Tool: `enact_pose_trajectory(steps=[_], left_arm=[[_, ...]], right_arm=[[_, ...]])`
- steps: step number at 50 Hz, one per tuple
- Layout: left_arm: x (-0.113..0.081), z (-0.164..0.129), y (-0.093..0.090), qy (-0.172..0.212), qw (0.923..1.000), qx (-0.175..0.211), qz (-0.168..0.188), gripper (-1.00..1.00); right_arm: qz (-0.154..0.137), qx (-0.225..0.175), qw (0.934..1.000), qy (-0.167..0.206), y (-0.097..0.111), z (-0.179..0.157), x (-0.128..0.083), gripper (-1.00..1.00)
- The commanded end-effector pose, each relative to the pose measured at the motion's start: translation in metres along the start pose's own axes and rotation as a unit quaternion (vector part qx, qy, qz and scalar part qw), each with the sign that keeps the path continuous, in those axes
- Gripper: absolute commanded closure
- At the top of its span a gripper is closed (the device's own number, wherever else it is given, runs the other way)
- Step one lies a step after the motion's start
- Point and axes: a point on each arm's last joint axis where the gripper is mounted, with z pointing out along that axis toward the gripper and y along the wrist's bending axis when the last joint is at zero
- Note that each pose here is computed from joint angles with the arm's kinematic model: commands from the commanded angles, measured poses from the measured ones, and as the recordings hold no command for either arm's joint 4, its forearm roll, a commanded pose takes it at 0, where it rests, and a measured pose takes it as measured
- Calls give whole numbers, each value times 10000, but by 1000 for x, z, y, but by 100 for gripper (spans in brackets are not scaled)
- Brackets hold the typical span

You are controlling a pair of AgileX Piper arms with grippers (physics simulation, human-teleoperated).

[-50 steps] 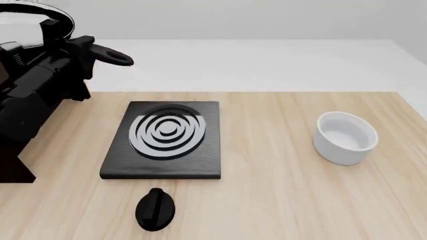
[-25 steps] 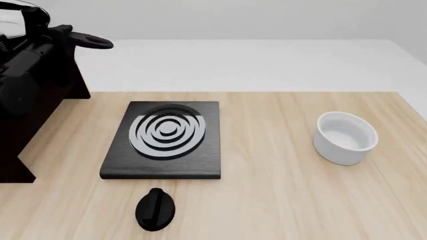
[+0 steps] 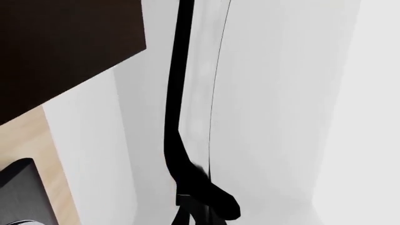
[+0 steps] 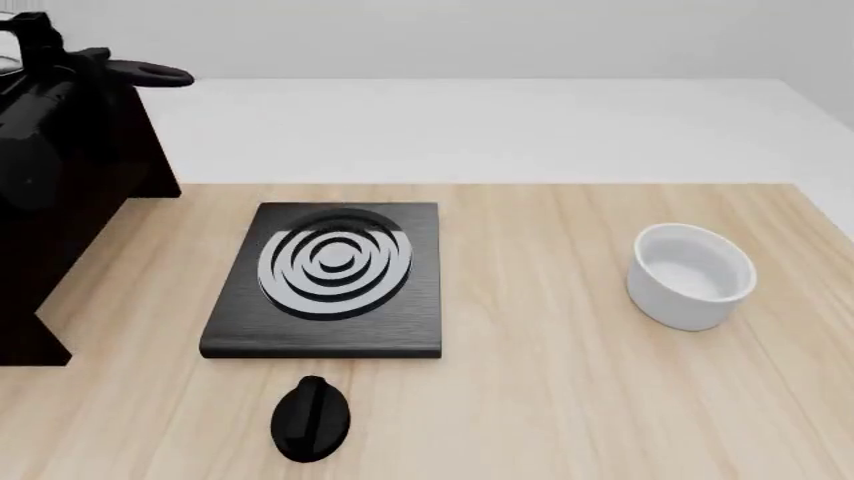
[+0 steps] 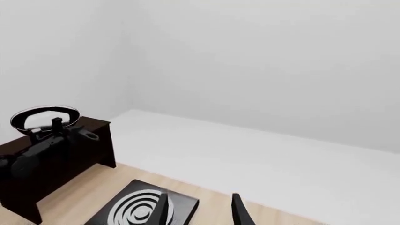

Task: Put the frying pan on the cabinet shelf.

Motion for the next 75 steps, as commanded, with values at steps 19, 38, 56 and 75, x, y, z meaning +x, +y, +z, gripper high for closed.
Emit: enact_pose_trajectory(steps=[19,38,56,75], left_arm=[[-31,23,15,-311,9985,-5,440,100],[-38,27,41,-412,9986,-116,308,100],[-43,24,61,-484,9985,-169,196,100],[-51,25,69,-585,9979,-209,175,100]], right_arm=[[81,-41,9997,248,1,15,21,-100],[35,-23,9995,312,0,17,19,-100],[63,-1,9993,365,0,16,23,-100],[114,-36,9988,476,1,23,31,-100]])
